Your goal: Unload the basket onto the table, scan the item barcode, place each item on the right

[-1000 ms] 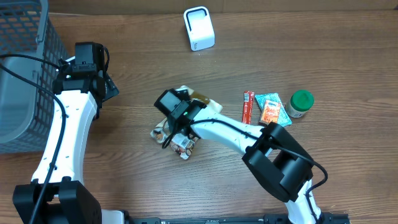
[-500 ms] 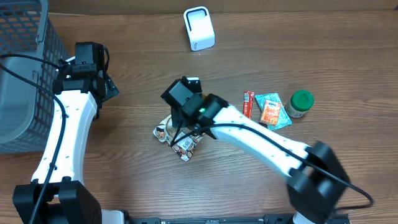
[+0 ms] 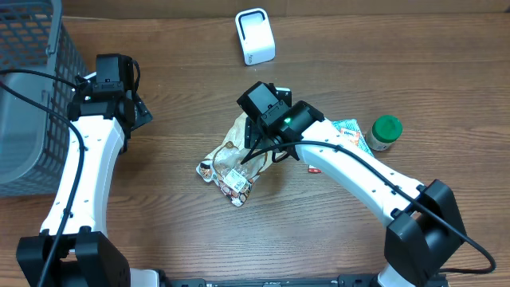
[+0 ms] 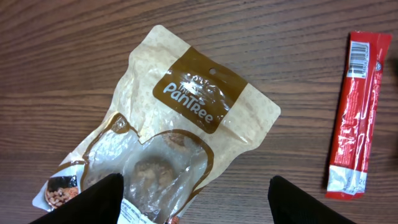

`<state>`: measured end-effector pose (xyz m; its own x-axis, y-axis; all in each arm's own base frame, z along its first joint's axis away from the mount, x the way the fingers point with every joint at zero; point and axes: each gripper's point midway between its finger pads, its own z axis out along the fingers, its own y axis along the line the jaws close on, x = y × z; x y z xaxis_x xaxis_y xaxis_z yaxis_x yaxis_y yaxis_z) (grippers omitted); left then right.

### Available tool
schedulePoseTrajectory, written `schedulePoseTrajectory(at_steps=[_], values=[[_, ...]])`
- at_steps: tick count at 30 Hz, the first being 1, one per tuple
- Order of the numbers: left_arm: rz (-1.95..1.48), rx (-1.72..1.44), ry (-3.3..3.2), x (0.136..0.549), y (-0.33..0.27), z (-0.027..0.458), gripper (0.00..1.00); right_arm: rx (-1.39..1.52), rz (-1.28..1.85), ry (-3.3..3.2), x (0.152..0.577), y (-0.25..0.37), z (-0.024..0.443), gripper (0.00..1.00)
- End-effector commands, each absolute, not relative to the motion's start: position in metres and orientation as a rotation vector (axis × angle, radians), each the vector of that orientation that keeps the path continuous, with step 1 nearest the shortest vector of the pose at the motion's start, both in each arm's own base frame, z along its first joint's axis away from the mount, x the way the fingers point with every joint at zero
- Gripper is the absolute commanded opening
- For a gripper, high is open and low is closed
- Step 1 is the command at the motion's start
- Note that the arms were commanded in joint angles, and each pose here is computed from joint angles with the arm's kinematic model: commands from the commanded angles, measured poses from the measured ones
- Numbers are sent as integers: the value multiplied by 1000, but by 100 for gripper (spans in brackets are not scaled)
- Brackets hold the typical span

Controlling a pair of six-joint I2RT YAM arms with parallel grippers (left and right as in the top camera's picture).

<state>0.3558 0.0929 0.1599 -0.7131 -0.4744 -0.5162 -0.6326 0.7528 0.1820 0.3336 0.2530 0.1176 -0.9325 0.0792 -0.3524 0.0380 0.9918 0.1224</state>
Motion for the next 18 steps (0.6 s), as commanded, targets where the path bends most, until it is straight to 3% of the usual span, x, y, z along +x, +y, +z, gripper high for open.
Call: schedulePoseTrajectory(at_steps=[1, 12, 14, 17, 18], values=[[471, -827, 2495, 362, 92, 164, 100, 85, 181, 2756, 334, 256, 126, 79], [-386, -758, 2835, 337, -22, 141, 98, 17, 147, 2773, 330, 252, 124, 81], [-458, -752, 2851, 334, -31, 142, 78, 2, 145, 2773, 330, 252, 124, 80], [-471, -726, 2880, 329, -39, 140, 32, 1, 145, 2773, 330, 252, 124, 80], [-469, -699, 2893, 327, -43, 139, 20, -11, 143, 2773, 330, 252, 124, 80]])
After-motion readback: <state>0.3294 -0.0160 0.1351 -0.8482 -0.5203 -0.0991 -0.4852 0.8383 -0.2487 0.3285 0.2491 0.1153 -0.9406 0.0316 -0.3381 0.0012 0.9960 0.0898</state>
